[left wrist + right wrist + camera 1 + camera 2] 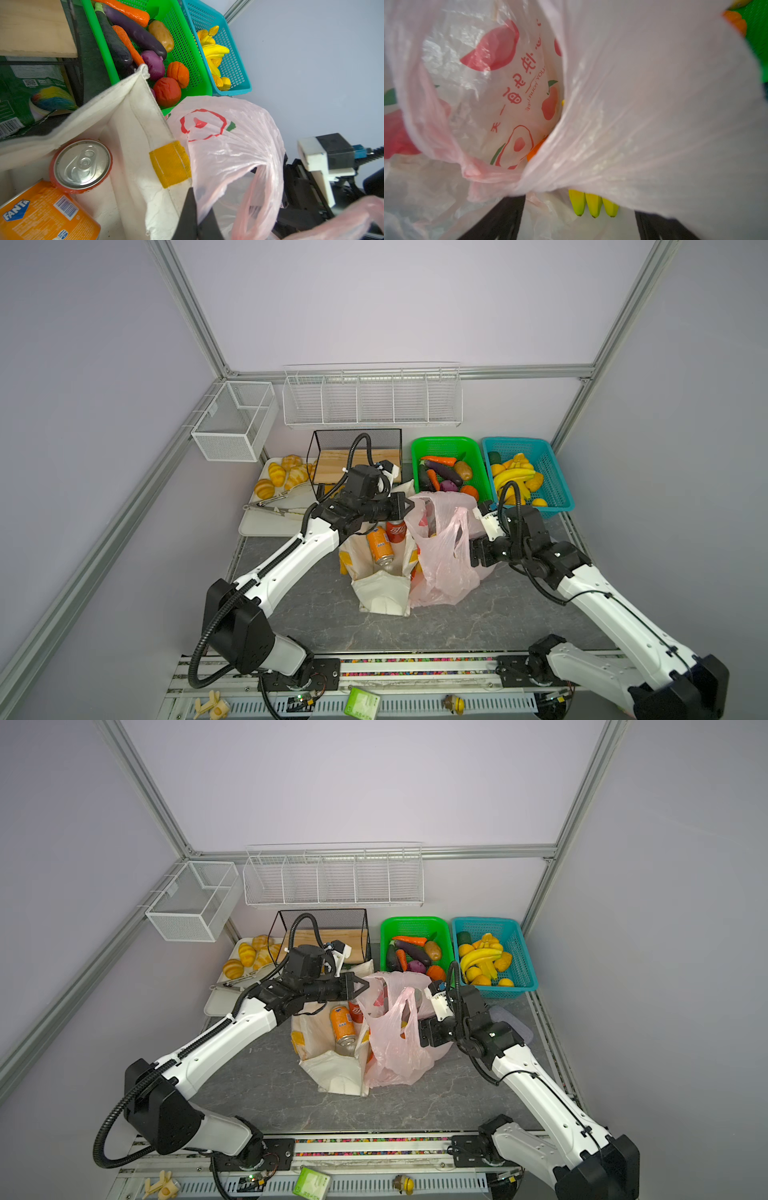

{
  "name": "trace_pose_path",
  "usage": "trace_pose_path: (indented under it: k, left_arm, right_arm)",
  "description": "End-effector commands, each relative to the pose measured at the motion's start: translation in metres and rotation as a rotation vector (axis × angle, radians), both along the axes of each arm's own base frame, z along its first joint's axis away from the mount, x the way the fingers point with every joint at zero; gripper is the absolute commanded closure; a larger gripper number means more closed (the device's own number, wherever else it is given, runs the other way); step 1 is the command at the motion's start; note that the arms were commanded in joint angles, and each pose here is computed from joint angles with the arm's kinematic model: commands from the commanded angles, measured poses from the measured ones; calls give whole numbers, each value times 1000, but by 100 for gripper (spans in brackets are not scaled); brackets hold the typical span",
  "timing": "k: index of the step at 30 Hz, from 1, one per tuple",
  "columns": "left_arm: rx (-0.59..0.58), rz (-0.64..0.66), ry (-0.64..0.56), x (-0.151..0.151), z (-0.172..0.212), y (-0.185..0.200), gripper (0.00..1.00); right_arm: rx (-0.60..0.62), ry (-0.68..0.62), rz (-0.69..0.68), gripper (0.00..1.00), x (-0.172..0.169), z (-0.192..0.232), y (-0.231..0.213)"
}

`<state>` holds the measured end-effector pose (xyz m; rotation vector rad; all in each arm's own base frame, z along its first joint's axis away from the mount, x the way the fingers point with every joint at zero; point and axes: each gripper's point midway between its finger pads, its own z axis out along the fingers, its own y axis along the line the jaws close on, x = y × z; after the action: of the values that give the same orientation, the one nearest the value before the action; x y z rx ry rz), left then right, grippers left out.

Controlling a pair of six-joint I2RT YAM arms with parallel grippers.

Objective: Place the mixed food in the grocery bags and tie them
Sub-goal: 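Open the right gripper to drop the orange and lift out, then reach the right gripper into the teal basket and grasp a yellow lemon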

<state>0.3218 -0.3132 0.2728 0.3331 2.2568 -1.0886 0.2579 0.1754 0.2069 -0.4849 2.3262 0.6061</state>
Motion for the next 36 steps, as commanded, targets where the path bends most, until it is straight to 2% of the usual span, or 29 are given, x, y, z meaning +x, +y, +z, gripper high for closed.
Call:
trace_pose_path:
  k: [1, 9, 15, 18, 22, 27, 31, 36]
  left_arm:
    - [-1, 1, -4, 1, 2, -2, 100]
    - [5, 10, -4, 1, 2, 0, 100]
    - [1, 14, -8, 2, 3, 1, 100]
    - [-2, 10, -4, 1, 3, -1, 100]
    - [-7, 7, -3, 1, 4, -1, 100]
    - [-11, 3, -3, 0, 5, -2, 100]
    - [-19, -4, 6, -1, 5, -3, 100]
    - [-38, -9, 17, -2, 5, -5, 100]
  right_arm:
    - [15, -73, 2, 16, 1, 29, -2]
    - [39, -162, -38, 14, 8, 74, -14]
    - [67, -242, -130, 13, 12, 110, -39]
    - [89, -276, -207, 13, 21, 123, -54]
    - [90, -281, -411, 12, 48, 130, -95]
    - [78, -258, -699, 11, 100, 114, -168]
    - [-82, -153, -881, 10, 152, 78, -228]
    - [-253, 31, -934, 12, 196, 14, -274]
